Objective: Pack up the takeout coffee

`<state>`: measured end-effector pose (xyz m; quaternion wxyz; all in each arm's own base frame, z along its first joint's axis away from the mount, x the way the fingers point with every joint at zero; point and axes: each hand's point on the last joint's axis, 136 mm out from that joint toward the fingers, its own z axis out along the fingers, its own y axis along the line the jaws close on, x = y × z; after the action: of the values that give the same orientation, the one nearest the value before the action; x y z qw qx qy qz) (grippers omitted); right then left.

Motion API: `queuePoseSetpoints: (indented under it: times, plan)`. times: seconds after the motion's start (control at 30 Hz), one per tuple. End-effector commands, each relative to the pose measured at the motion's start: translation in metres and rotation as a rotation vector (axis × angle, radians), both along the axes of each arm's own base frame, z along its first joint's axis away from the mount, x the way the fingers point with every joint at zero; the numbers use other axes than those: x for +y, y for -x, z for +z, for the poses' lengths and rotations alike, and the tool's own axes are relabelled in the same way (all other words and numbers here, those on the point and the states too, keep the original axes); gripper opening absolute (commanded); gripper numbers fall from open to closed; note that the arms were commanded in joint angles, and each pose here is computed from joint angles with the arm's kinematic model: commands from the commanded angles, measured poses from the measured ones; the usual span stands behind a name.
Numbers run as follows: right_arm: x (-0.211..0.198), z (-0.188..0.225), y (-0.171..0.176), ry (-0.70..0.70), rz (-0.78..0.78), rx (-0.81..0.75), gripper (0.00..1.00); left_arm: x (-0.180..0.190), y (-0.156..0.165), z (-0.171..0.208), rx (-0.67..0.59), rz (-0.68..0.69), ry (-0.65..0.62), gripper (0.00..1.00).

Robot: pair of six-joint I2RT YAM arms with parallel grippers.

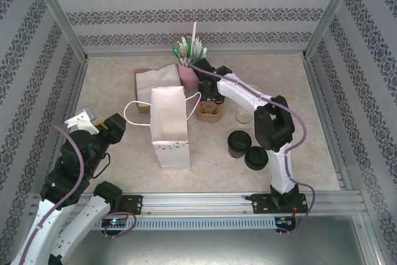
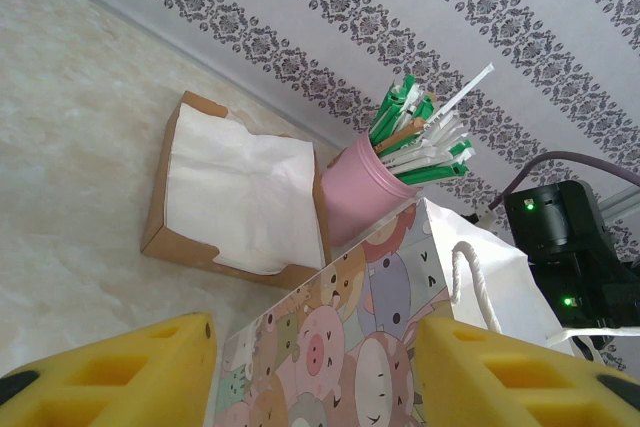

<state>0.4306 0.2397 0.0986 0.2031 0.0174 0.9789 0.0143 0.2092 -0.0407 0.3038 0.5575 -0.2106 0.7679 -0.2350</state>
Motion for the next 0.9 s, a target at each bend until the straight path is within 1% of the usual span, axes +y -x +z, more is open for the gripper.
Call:
queuePoseSetpoints:
  times: [0.0,0.33,0.67,0.87]
  plan:
    - [-0.0067,0.001,-0.0087,0.03,-0.021,-0.017,0.51,-0.0022,0.0029,0.0033,-0.001,-0.019,-0.009,0.56]
    - [-0.0074,-0.0015,-0.0148,0.02,-0.036,-0.02,0.5,-0.0036,0.0012,0.002,0.003,-0.023,-0.01,0.56]
    - [-0.0076,-0.0069,-0.0136,0.02,-0.036,-0.005,0.5,-0.0045,0.0007,0.0014,0.005,-0.025,-0.006,0.56]
    - [-0.0052,-0.0044,-0.0144,0.01,-0.037,-0.011,0.47,-0.0049,0.0008,0.0021,0.003,-0.028,-0.005,0.56]
